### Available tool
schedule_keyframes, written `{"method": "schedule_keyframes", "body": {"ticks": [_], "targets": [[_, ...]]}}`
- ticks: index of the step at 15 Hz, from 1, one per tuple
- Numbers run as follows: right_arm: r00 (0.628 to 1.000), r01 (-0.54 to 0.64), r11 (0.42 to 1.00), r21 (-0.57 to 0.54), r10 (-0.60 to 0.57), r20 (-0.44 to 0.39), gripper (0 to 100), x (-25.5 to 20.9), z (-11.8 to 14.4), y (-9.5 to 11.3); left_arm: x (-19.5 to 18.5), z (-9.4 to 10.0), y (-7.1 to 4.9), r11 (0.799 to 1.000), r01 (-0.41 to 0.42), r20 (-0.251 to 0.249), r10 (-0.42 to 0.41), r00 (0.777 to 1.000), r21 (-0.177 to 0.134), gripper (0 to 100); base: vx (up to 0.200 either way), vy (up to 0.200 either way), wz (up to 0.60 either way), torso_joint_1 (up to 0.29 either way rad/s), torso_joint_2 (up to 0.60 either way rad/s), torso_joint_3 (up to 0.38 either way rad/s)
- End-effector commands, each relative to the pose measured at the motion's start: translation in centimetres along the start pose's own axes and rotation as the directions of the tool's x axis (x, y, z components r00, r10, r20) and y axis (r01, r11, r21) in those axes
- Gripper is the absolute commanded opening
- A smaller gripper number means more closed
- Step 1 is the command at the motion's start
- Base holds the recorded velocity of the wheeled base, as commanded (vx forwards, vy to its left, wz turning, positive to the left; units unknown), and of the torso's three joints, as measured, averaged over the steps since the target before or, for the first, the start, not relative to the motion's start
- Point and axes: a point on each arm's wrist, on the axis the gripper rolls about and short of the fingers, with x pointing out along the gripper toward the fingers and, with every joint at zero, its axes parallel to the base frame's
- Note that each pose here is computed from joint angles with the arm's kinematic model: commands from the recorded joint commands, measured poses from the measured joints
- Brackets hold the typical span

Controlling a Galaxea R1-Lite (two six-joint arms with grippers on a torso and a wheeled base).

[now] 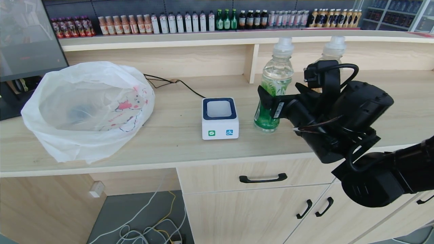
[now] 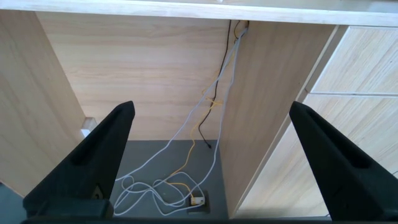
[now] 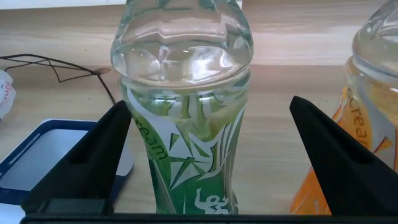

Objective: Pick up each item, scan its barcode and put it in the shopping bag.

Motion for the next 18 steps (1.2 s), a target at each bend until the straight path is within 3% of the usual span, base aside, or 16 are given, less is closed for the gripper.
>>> {"method": "schedule_keyframes", "body": {"ticks": [1,18], "targets": [[1.0,0.009,1.0,0.002,-0.009,0.011,100,0.9,-0.2,0.1,0.0,0.0,0.0,1.0,0.0,0.0,0.0,1.0,0.0,100,0.0,0.0,0.0,0.0,0.0,0.0],[0.999,0.011,1.0,-0.024,-0.012,-0.041,100,3.1,-0.6,-0.2,0.0,0.0,0.0,1.0,0.0,0.0,0.0,1.0,0.0,100,0.0,0.0,0.0,0.0,0.0,0.0]]}}
